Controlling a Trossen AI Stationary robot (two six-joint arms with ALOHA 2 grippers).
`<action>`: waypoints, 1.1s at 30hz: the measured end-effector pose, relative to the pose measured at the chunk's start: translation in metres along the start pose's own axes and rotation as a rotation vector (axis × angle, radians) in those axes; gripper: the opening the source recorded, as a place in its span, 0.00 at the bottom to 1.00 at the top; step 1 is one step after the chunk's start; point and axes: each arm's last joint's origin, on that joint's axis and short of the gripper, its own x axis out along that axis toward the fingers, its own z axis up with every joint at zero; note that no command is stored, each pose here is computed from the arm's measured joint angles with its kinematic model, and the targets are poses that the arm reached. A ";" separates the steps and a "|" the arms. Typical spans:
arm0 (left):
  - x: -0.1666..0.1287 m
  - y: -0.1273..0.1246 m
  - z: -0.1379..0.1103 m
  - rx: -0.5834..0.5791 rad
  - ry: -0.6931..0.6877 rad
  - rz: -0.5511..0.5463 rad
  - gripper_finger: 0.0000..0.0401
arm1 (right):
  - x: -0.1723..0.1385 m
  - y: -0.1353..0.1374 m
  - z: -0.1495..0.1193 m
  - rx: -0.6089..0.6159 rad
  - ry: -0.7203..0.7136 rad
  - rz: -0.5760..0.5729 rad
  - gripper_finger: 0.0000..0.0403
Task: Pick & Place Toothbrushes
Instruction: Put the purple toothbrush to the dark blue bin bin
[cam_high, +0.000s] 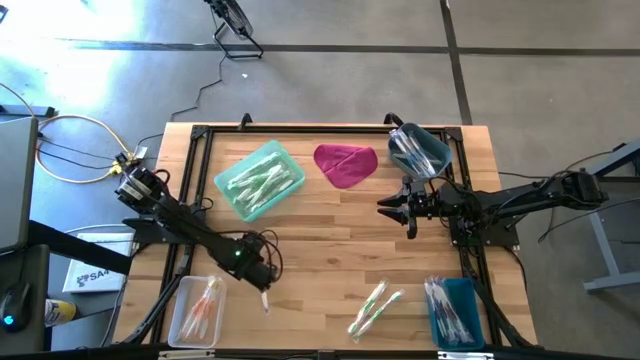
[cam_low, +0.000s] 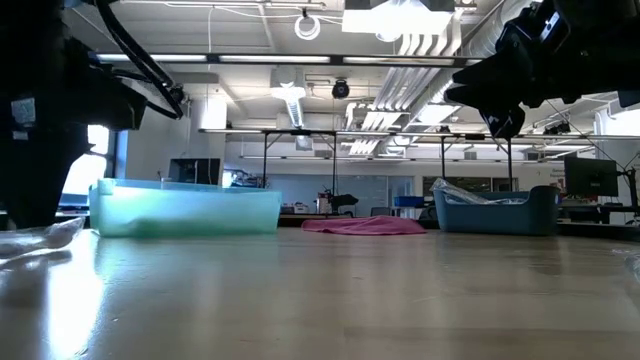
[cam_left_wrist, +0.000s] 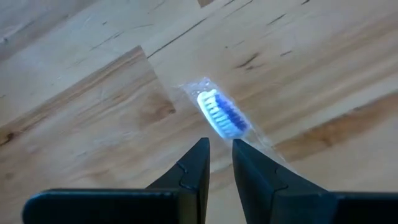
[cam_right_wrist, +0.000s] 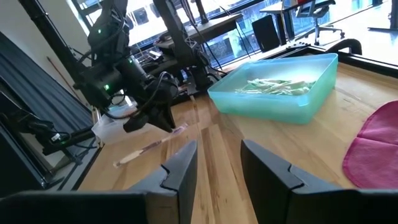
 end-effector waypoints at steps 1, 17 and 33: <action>0.002 0.000 0.000 0.000 -0.004 0.008 0.16 | 0.000 0.000 0.000 0.006 0.000 0.000 0.29; 0.015 -0.024 0.006 0.184 -0.163 -0.140 0.16 | 0.000 0.000 0.000 0.009 0.000 0.001 0.29; 0.008 -0.041 0.022 0.397 -0.274 -0.225 0.16 | 0.000 0.000 0.000 0.009 0.000 -0.001 0.29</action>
